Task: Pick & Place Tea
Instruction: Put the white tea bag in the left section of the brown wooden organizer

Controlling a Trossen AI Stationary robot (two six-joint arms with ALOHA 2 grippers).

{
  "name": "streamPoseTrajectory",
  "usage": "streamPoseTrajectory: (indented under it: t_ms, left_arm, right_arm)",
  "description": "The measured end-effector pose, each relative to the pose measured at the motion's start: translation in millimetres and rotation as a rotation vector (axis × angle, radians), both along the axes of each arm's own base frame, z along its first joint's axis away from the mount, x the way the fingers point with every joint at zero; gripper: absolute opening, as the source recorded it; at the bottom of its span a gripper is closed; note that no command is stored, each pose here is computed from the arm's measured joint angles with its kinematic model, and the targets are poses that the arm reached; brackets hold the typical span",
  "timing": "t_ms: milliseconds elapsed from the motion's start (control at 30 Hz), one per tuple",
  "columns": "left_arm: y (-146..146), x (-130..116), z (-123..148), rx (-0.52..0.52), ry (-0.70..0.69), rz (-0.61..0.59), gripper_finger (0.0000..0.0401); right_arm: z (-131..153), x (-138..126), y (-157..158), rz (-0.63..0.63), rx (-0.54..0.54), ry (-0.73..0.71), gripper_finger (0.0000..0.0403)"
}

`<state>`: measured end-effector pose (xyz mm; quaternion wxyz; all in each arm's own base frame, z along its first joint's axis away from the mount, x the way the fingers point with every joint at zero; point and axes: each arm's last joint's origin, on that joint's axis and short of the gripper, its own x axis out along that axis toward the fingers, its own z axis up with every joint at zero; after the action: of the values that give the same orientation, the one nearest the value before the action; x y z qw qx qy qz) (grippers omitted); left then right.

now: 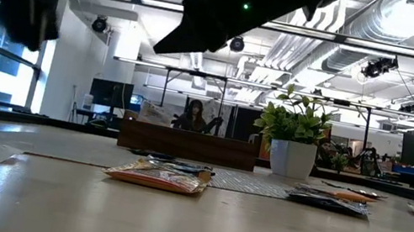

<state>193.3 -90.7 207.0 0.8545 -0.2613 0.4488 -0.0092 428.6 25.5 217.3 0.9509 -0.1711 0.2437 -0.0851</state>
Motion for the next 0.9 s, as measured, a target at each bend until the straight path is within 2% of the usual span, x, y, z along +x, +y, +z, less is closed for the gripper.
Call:
streamPoseTrajectory:
  t_ms: [167, 367, 567, 900]
  left_arm:
    - [-26.9, 6.2, -26.7, 0.001, 0.088, 0.024, 0.0153]
    - [-50.9, 17.0, -50.3, 0.012, 0.068, -0.01, 0.0153]
    - [-56.3, 22.6, -66.3, 0.016, 0.097, 0.008, 0.0153]
    - [-58.2, 24.4, -75.0, 0.025, 0.131, -0.007, 0.0142]
  right_arm:
    - [0.0, 0.0, 6.1, 0.032, 0.065, -0.011, 0.0138]
    - [-1.0, -0.5, 16.6, 0.051, 0.066, -0.011, 0.0138]
    - [-1.0, -1.5, 25.0, 0.073, 0.059, -0.008, 0.0138]
    - [-1.5, -1.8, 25.1, 0.073, 0.051, 0.0, 0.0138]
